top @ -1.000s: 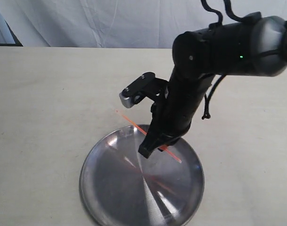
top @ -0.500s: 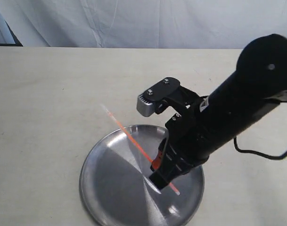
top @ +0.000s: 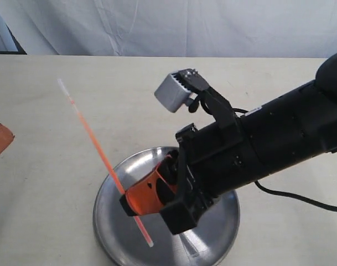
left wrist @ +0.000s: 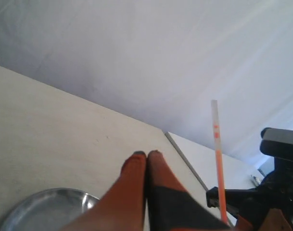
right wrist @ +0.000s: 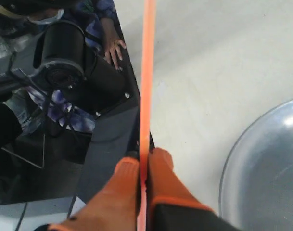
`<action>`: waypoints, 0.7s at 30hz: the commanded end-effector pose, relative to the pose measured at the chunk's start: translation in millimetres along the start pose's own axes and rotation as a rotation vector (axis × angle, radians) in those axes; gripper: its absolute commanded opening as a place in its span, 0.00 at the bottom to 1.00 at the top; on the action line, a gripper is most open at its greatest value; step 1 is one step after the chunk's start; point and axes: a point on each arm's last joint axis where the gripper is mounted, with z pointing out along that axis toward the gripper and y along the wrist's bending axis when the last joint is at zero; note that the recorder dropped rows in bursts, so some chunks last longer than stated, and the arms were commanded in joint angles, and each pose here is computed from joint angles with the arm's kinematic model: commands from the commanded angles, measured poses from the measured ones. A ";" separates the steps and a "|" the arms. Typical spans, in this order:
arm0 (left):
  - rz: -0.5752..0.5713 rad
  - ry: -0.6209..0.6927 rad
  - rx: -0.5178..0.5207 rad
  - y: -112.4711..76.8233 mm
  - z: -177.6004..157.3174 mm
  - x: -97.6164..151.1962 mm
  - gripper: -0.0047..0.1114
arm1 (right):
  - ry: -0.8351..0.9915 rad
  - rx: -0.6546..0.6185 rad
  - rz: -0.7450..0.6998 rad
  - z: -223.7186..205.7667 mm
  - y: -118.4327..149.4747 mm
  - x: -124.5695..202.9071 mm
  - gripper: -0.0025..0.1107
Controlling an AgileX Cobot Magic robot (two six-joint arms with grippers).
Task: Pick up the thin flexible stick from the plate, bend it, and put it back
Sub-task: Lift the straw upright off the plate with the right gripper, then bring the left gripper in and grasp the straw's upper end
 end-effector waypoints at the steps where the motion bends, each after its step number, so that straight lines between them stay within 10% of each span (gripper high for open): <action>1: -0.024 0.000 0.032 -2.5 -0.5 0.9 0.04 | -0.022 -0.025 -0.015 -0.8 3.4 -0.9 0.01; 6: -0.094 -0.002 0.098 -8.4 -0.9 0.3 0.13 | -0.058 -0.040 -0.005 -0.8 4.9 -4.1 0.01; 11: -0.212 -0.013 0.225 -19.6 -2.8 -2.4 0.54 | -0.105 -0.021 0.019 1.2 5.1 -8.4 0.01; 21: -0.196 0.144 0.333 -36.1 14.3 -13.0 0.48 | -0.109 -0.123 -0.033 11.3 33.0 -18.7 0.01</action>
